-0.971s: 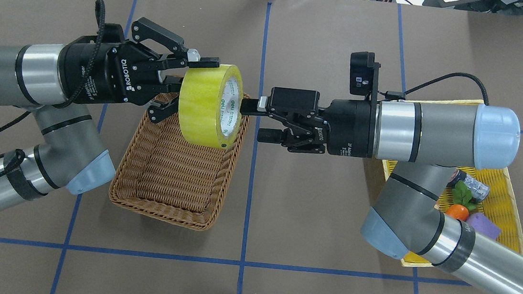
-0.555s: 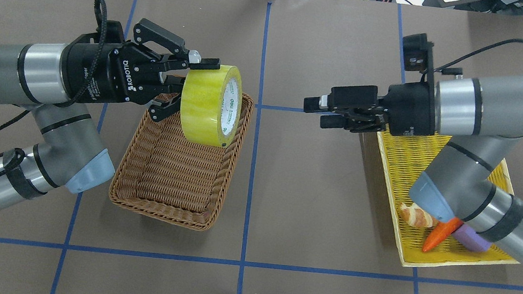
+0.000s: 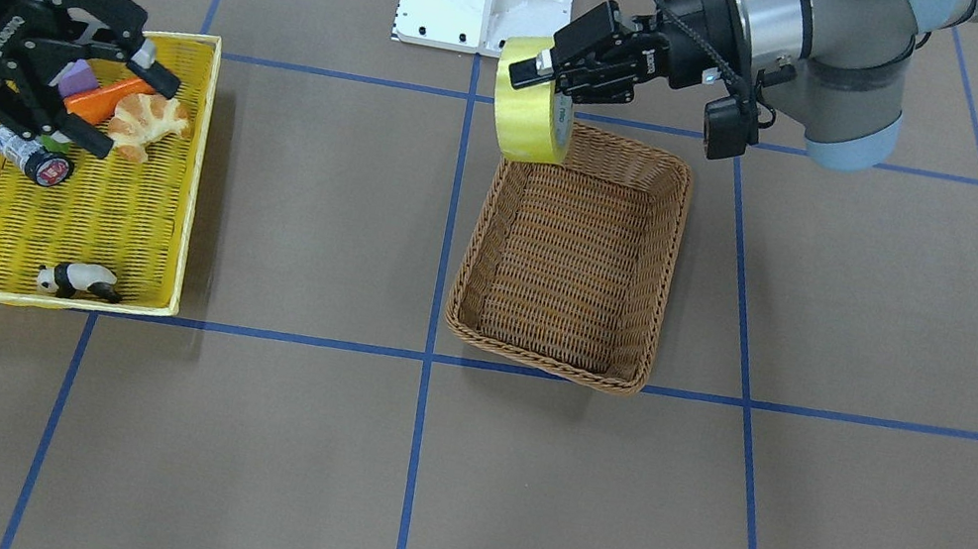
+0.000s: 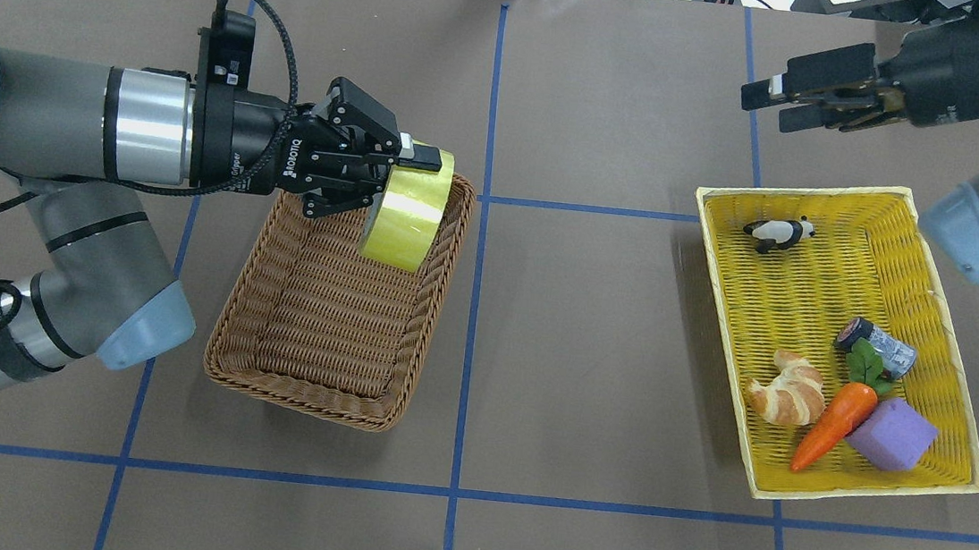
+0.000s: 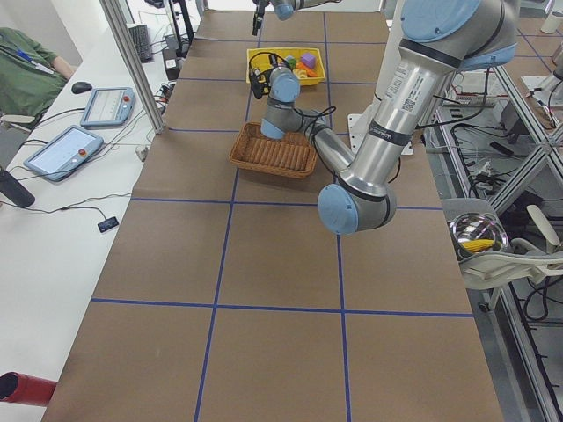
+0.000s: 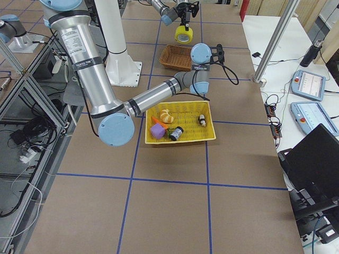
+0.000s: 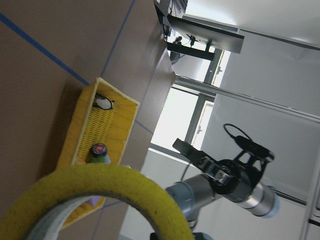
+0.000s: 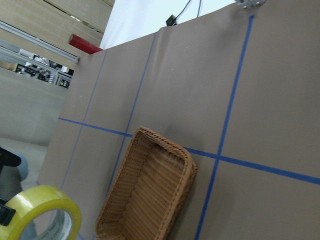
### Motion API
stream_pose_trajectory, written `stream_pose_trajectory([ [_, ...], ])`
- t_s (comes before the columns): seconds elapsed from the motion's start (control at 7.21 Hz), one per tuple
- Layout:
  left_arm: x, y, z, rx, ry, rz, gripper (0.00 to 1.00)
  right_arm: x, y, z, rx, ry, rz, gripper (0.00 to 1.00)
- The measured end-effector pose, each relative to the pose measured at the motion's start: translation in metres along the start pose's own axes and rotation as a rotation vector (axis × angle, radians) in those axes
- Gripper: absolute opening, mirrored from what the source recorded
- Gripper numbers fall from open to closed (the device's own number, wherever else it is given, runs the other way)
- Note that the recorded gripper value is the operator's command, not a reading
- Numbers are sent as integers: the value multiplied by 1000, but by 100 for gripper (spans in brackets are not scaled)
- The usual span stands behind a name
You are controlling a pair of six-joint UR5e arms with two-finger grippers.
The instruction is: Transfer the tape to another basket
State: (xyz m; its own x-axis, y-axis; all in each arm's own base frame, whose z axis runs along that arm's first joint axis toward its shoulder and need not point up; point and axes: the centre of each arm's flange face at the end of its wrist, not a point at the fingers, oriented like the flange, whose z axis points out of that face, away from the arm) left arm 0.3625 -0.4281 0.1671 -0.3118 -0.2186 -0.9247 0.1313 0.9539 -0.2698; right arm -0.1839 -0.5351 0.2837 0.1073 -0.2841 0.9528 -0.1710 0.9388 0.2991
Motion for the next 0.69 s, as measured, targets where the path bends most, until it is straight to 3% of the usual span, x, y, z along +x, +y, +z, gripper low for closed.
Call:
stream_pose_trajectory([
  [0.42, 13, 20, -7, 81, -398, 129, 0, 52, -34, -43, 58, 218, -30, 100],
  [0.69, -6, 31, 3, 76, -589, 197, 0, 91, -45, -55, 70, 434, -113, 100],
])
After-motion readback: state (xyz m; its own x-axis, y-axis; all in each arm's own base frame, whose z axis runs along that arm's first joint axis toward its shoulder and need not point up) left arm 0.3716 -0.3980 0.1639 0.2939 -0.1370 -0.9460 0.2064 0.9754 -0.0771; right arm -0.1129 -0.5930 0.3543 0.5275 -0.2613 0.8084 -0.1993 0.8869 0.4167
